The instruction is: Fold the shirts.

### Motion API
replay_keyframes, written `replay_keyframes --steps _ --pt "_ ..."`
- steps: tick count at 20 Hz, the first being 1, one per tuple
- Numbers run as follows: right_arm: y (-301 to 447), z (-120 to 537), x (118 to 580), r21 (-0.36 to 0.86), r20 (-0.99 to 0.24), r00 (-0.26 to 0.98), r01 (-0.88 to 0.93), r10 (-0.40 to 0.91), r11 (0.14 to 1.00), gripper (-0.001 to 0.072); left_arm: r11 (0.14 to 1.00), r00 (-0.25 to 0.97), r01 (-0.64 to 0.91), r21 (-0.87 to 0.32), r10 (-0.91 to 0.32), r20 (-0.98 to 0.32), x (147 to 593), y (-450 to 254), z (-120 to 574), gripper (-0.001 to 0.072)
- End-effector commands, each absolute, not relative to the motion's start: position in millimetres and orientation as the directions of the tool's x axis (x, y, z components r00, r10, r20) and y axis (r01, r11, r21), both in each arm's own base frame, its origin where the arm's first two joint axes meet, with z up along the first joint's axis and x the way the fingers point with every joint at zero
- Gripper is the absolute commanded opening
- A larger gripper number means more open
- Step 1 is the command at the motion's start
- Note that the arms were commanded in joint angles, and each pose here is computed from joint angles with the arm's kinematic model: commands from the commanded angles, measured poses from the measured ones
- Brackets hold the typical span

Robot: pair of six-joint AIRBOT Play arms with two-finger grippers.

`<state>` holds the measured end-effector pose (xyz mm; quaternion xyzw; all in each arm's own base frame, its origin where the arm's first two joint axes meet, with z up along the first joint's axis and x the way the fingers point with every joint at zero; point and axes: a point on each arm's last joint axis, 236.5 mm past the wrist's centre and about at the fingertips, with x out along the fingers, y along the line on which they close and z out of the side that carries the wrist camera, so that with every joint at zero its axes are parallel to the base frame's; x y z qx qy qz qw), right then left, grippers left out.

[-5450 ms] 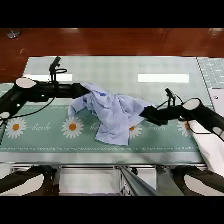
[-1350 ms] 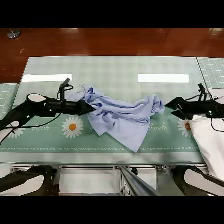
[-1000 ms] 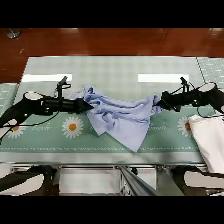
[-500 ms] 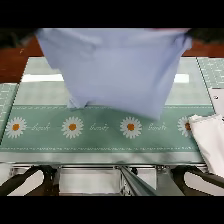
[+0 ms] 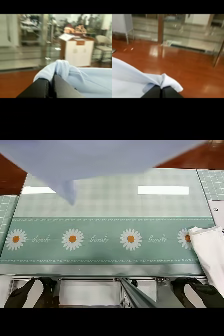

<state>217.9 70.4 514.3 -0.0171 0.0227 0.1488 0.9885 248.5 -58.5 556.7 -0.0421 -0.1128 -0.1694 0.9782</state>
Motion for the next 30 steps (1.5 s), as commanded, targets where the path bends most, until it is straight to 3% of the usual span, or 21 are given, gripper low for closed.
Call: replay_keyframes --steps 1,4,8,14,17,24,27,30 --pt "70 526 151 -0.087 0.021 0.968 -0.248 0.251 0.965 0.0016 0.989 0.949 0.131 0.075 -0.147 0.279 189 -56 570 0.0026" --pt "71 507 145 -0.069 -0.044 0.966 -0.258 0.255 0.964 0.0016 0.992 0.968 0.071 0.106 -0.094 0.231 168 -54 554 0.0026" --pt "70 451 183 0.003 -0.226 0.934 -0.283 0.277 0.959 0.0016 0.985 0.985 0.169 0.045 -0.170 0.018 196 -54 487 0.0026" --pt "57 284 287 0.183 -0.601 0.738 -0.246 0.306 0.952 0.0016 0.905 0.890 0.213 -0.369 -0.335 -0.309 308 -48 305 0.0026" --pt "41 219 351 0.227 -0.696 0.660 -0.170 0.282 0.959 0.0017 0.869 0.817 0.196 -0.455 -0.401 -0.414 357 -66 221 0.0026" --pt "45 134 494 0.446 -0.673 0.634 -0.063 0.381 0.893 0.0016 0.854 0.785 0.132 -0.503 -0.400 -0.473 488 -107 133 0.0026" --pt "53 106 542 0.569 -0.629 0.638 -0.011 0.444 0.822 0.0017 0.837 0.756 0.081 -0.541 -0.405 -0.514 517 -111 104 0.0027" --pt "74 75 569 0.718 -0.570 0.610 0.045 0.550 0.694 0.0017 0.832 0.720 0.050 -0.552 -0.413 -0.557 521 -113 77 0.0029"
